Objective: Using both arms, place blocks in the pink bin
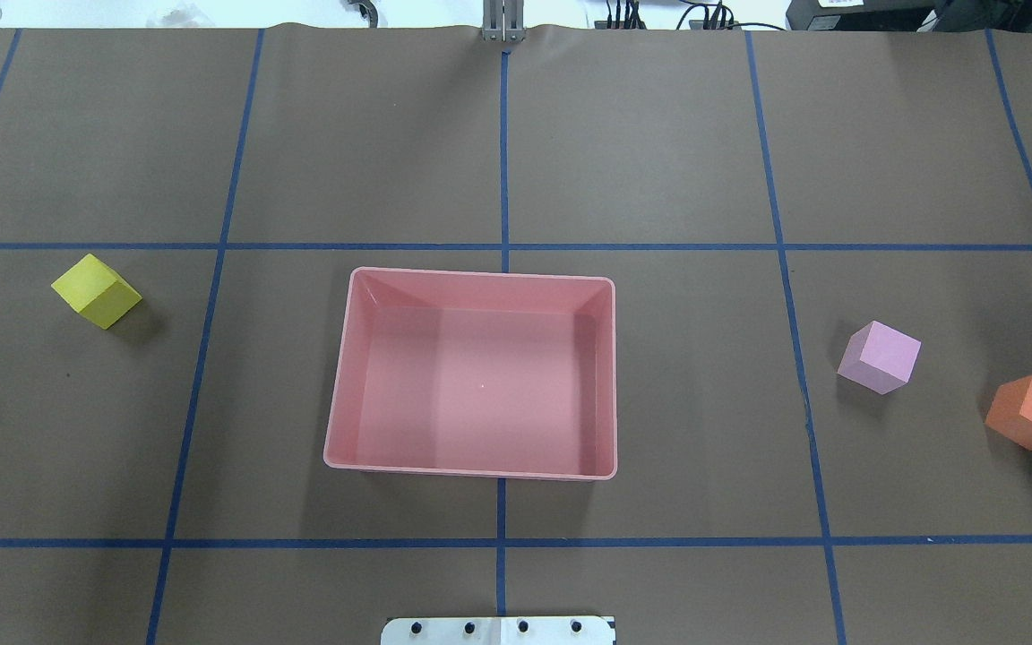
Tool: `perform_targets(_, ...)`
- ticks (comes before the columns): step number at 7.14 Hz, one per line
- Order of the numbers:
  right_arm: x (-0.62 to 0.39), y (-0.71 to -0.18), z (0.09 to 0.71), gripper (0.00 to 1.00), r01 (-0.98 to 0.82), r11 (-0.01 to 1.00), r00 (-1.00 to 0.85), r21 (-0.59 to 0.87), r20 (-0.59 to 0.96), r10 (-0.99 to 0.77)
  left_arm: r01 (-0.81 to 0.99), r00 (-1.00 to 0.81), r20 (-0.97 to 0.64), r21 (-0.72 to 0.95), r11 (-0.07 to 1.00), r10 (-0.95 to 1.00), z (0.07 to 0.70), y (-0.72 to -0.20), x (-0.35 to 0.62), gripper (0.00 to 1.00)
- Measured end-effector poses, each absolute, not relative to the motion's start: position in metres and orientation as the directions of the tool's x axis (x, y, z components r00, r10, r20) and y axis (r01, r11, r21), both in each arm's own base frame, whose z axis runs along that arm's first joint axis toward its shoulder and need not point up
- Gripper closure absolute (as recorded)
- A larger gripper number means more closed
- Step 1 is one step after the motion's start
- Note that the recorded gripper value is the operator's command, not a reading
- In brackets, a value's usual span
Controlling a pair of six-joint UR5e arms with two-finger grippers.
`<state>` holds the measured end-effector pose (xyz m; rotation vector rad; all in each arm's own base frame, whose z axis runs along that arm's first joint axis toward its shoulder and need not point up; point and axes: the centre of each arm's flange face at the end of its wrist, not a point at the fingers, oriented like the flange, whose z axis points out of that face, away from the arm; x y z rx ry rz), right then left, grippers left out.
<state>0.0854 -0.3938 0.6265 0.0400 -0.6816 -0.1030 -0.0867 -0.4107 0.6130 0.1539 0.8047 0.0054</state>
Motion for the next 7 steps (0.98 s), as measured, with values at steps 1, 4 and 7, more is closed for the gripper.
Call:
perform_targets(1, 0.085, -0.394, 0.626, 0.00, 0.081, 0.994, 0.772, 0.071, 0.626, -0.108, 0.054, 0.693, -0.716, 0.166, 0.985, 0.083, 0.607, -0.412, -0.087, 0.00)
perform_targets(4, 0.086, -0.404, 0.598, 0.00, 0.079, 0.987, 0.774, 0.142, 0.615, -0.151, 0.057, 0.699, -0.686, 0.336, 0.940, 0.202, 0.584, -0.422, -0.087, 0.00)
perform_targets(7, 0.082, -0.412, 0.572, 0.00, 0.072, 0.959, 0.745, 0.273, 0.625, -0.234, 0.019, 0.672, -0.645, 0.506, 0.862, 0.364, 0.556, -0.437, -0.067, 0.00)
